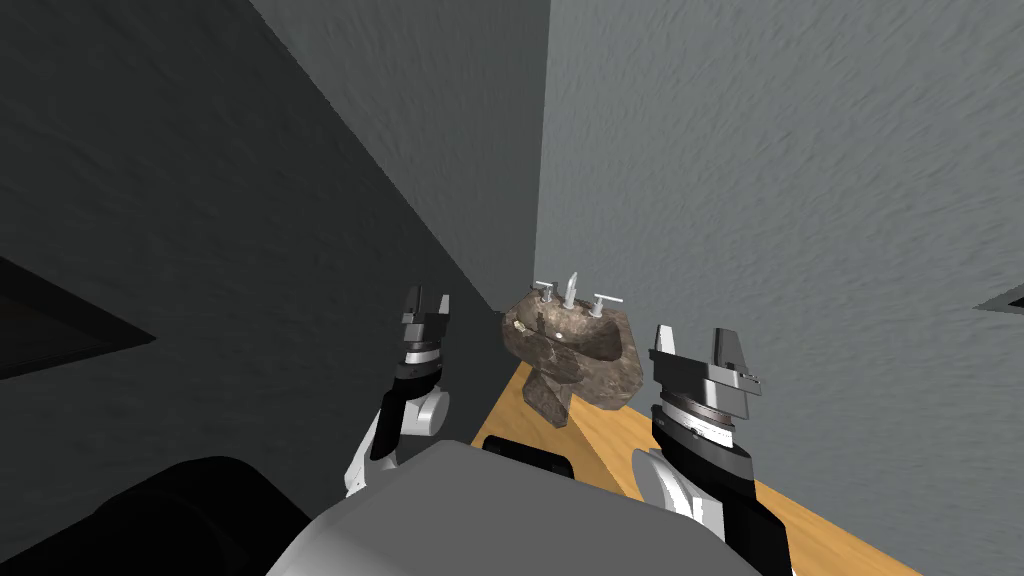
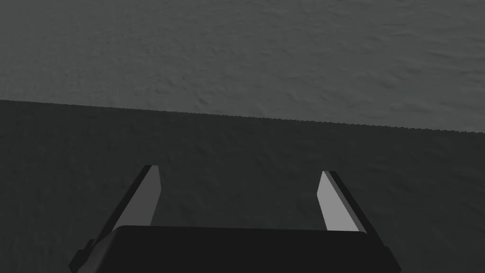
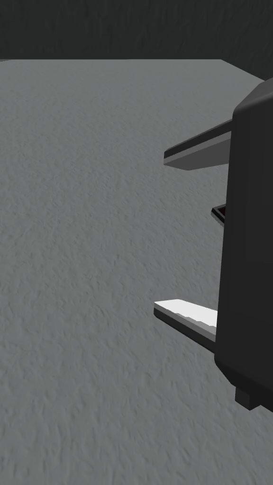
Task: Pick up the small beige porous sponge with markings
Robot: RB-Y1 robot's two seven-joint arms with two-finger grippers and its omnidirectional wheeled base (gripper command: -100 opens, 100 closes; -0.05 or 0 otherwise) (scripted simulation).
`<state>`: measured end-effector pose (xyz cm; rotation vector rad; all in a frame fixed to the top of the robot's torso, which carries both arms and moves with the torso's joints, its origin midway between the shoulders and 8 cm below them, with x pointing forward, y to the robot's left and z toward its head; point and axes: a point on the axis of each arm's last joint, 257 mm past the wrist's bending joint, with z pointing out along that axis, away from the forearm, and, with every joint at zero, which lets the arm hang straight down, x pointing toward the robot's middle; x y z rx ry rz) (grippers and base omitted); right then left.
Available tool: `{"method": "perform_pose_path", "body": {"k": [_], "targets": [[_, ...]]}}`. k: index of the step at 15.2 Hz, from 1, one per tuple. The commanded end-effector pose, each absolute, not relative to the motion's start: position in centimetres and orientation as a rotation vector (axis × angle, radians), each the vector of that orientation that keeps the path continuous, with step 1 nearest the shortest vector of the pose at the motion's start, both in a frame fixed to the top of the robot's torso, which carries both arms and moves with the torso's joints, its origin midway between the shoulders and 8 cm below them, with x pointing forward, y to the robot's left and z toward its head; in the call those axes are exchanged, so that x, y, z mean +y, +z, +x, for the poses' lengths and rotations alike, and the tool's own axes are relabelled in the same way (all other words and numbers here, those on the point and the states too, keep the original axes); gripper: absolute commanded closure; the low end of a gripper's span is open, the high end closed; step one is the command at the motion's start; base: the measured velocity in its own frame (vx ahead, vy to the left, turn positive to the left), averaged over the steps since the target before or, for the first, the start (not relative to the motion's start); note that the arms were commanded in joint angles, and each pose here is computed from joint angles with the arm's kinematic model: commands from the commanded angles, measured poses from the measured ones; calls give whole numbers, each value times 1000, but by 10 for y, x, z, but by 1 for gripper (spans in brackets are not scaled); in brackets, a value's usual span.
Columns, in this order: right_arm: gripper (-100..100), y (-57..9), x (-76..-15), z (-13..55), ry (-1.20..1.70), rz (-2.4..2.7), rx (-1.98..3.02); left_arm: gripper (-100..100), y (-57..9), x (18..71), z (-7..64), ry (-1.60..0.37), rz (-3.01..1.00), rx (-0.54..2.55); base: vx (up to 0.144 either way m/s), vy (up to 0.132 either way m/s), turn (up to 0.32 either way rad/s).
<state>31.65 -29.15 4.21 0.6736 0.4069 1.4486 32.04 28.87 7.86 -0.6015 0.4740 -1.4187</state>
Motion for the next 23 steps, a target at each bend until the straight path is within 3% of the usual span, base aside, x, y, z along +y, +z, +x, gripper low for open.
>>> {"method": "perform_pose_path", "body": {"k": [1, 23], "targets": [[0, 42, -292, 317, 1449, 674, 407, -100, 77, 285, 325, -1418, -592, 510, 0, 0, 0], [0, 42, -292, 317, 1449, 674, 407, -100, 13, 269, 406, -1292, -729, 932, 14, -27, -19]]}}
